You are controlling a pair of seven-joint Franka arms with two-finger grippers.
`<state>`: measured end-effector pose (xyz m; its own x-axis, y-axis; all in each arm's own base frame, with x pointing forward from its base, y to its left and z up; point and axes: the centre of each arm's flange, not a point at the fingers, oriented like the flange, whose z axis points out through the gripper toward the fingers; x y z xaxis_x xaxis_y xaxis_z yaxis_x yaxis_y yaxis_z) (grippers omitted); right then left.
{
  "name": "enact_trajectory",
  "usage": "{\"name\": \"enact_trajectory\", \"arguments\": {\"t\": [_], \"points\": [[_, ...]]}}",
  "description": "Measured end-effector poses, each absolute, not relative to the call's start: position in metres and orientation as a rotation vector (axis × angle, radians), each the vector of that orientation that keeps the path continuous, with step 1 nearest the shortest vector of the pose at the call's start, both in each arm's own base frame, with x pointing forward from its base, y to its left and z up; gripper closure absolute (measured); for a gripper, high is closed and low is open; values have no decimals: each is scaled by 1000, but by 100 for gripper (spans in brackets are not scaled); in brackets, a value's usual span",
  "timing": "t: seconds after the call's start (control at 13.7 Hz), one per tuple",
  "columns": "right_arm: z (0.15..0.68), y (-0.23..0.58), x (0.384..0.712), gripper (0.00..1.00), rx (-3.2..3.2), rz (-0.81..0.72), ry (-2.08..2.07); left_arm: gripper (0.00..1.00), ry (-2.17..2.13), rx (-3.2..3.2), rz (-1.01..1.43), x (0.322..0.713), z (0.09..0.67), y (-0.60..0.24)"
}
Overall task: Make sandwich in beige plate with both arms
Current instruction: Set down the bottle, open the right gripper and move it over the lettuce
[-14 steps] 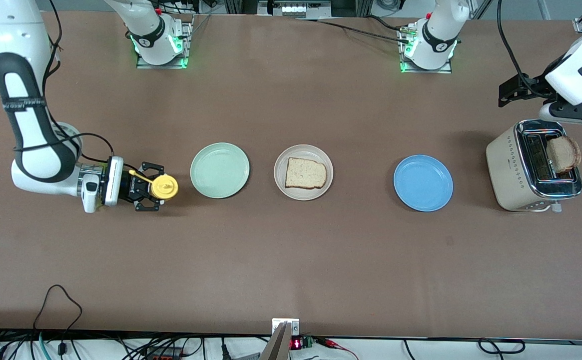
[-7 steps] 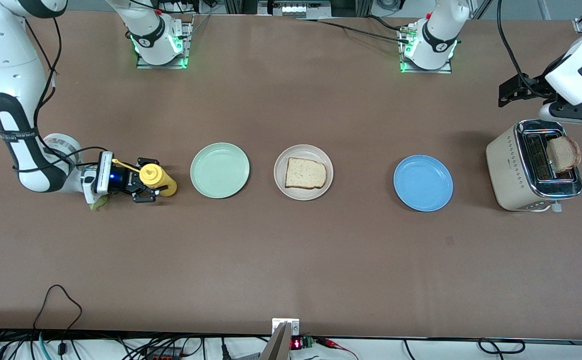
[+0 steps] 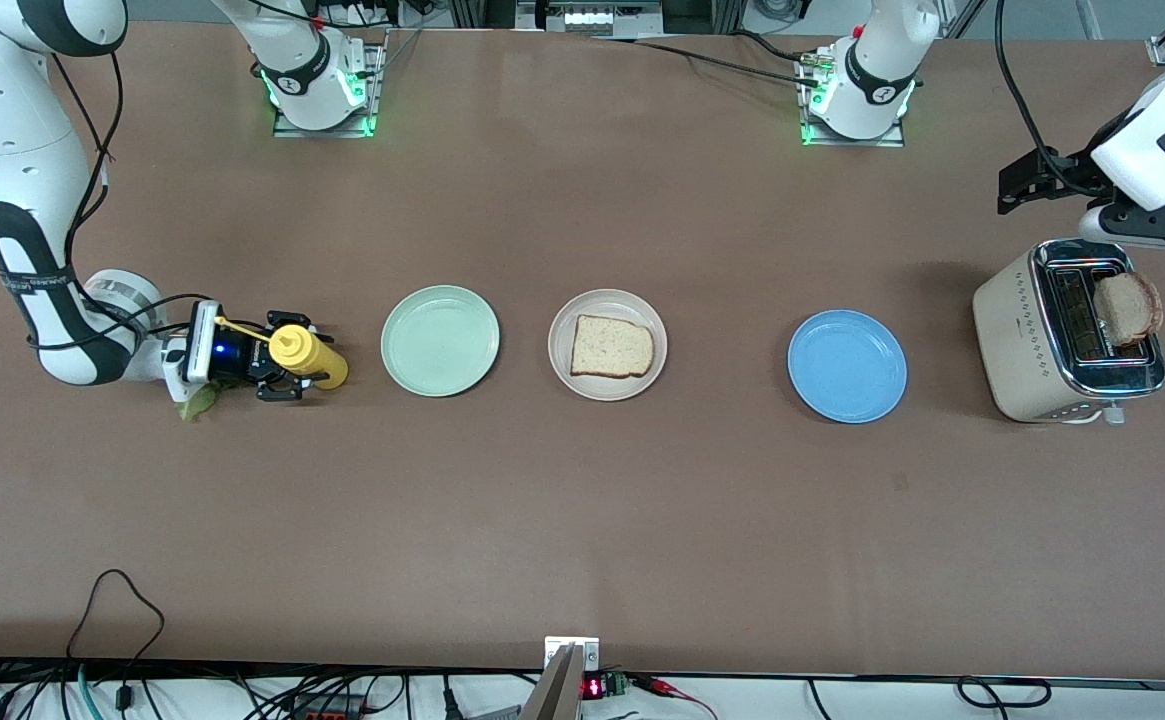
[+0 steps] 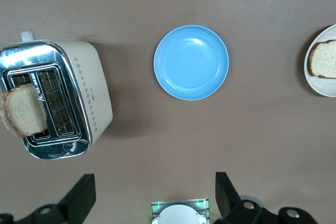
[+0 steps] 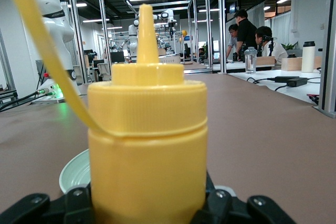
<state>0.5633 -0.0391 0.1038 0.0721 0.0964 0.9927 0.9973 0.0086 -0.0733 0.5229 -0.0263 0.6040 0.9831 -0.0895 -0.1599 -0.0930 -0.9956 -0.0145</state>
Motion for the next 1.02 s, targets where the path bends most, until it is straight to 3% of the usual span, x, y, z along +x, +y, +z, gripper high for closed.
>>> {"name": "enact_trajectory", "arguments": {"t": [0.15,0.22,1.02], "points": [[106,-42,565,4,-1305,-1106,-1232,0,143,-3106,249,523,604,-26],[106,-46,566,0,-1307,-1110,-1234,0,143,-3106,249,523,604,-26],[112,-157,538,0,-1368,-1001,-1297,0,143,-3106,250,523,604,-26]]}}
